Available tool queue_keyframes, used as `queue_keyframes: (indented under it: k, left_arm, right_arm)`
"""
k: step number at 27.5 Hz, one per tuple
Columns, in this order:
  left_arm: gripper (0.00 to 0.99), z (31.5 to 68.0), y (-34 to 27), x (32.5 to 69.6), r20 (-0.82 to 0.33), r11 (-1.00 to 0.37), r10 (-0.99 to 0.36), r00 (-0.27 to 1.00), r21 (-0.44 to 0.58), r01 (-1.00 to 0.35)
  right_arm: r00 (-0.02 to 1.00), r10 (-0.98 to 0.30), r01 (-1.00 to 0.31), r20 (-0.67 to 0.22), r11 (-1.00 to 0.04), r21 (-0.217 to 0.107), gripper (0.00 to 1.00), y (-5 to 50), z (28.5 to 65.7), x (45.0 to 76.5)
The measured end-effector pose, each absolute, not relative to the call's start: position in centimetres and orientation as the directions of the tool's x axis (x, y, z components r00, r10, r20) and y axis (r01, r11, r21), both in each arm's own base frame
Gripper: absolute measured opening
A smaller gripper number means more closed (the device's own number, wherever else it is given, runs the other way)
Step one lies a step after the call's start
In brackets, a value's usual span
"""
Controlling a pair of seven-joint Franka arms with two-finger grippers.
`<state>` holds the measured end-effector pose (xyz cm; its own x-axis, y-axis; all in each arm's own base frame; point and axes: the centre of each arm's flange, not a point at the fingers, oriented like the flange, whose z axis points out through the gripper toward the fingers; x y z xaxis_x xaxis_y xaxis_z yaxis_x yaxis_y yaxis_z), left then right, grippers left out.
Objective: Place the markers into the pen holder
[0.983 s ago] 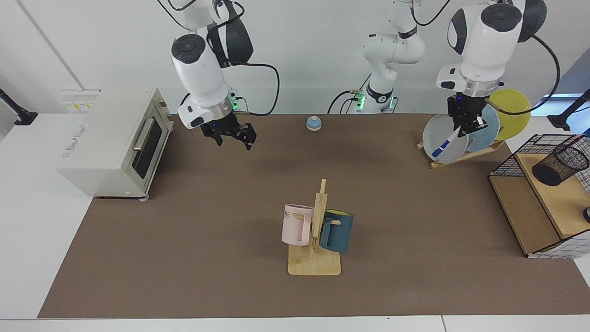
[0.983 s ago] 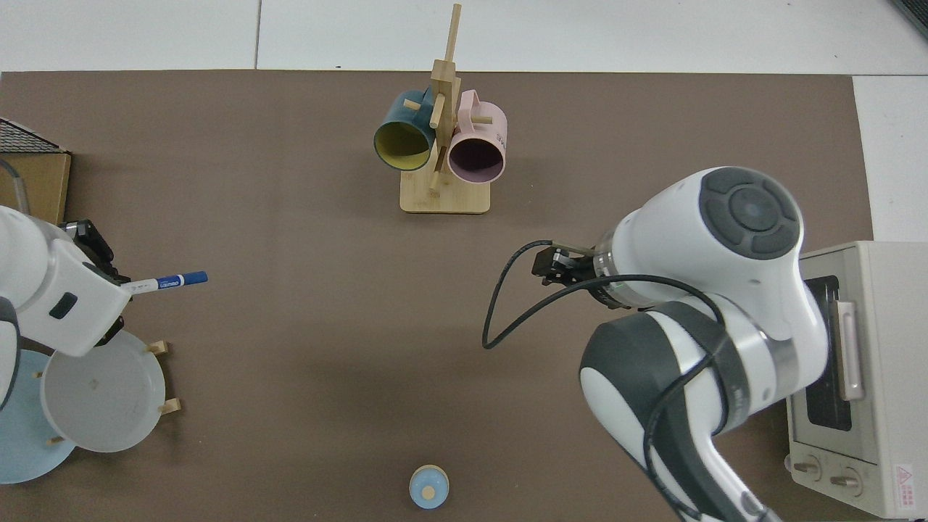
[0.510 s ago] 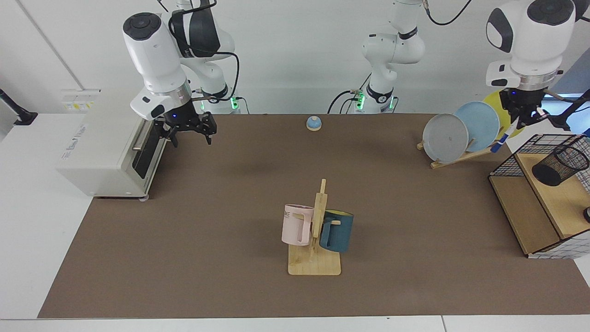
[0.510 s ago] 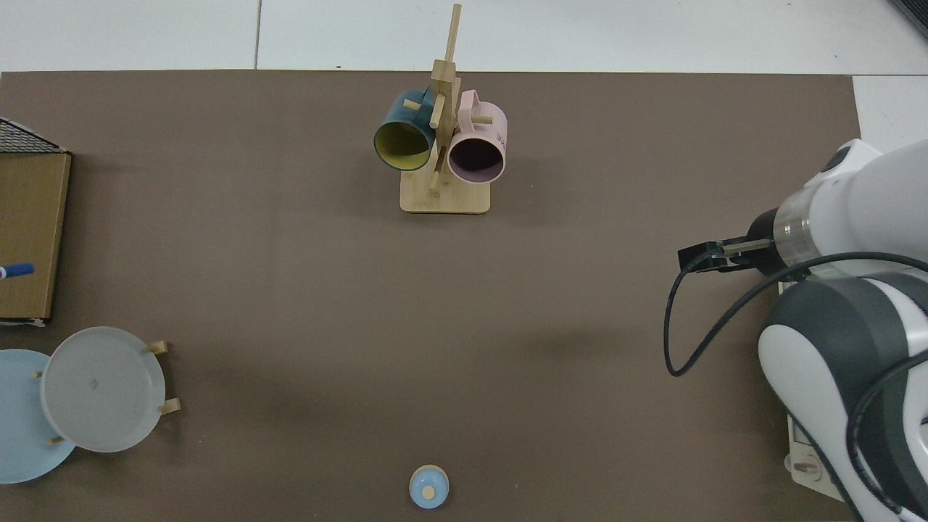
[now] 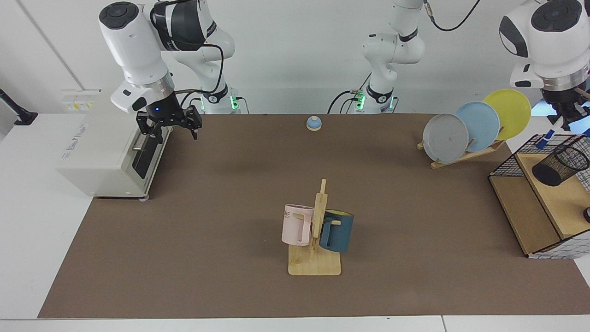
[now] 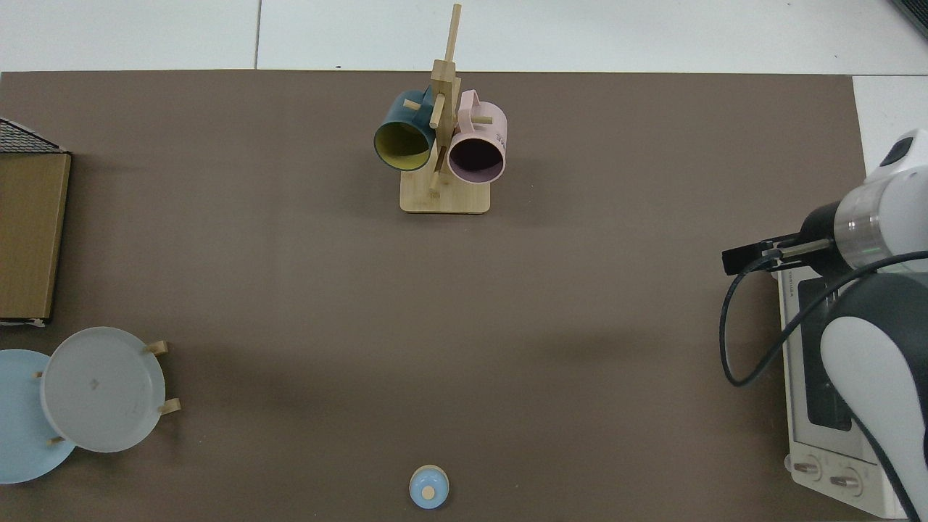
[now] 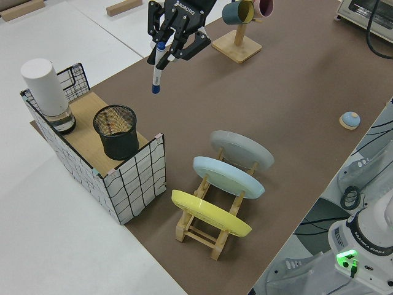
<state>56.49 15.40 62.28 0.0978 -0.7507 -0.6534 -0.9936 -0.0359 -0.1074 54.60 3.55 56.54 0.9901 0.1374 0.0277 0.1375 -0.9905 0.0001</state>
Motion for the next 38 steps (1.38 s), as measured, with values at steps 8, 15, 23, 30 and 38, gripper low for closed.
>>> queue_keyframes:
  k: [8, 15, 23, 30, 38]
  left_arm:
    - [0.194, 62.5, 19.2, 56.3, -0.678, -0.03, -0.73, 0.088, -0.097, -0.995]
    - [0.194, 60.9, 20.9, 57.2, -0.698, -0.036, -0.712, 0.078, -0.075, -0.997]
    - [0.194, 58.6, 22.9, 59.6, -0.729, -0.035, -0.681, 0.071, -0.064, -0.997]
    - [0.194, 58.4, 22.8, 60.0, -0.732, -0.03, -0.678, 0.064, -0.059, -0.998]
    - [0.189, 56.3, 22.8, 60.8, -0.731, -0.036, -0.681, 0.043, -0.025, -0.999]
  right_arm:
    - [0.991, 0.132, 0.132, -0.021, -0.991, -0.005, 1.0, 3.1, 57.7, 53.5]
    - [0.99, 0.136, 0.136, -0.024, -0.991, -0.007, 1.0, 3.4, 61.2, 52.2]
    - [0.994, 0.109, 0.109, -0.006, -0.994, -0.01, 1.0, 2.9, 62.8, 51.1]
    - [0.996, 0.088, 0.088, -0.009, -0.996, -0.01, 1.0, 1.9, 62.7, 51.2]
    - [0.998, 0.065, 0.065, -0.009, -0.998, -0.01, 1.0, 0.9, 62.7, 51.2]
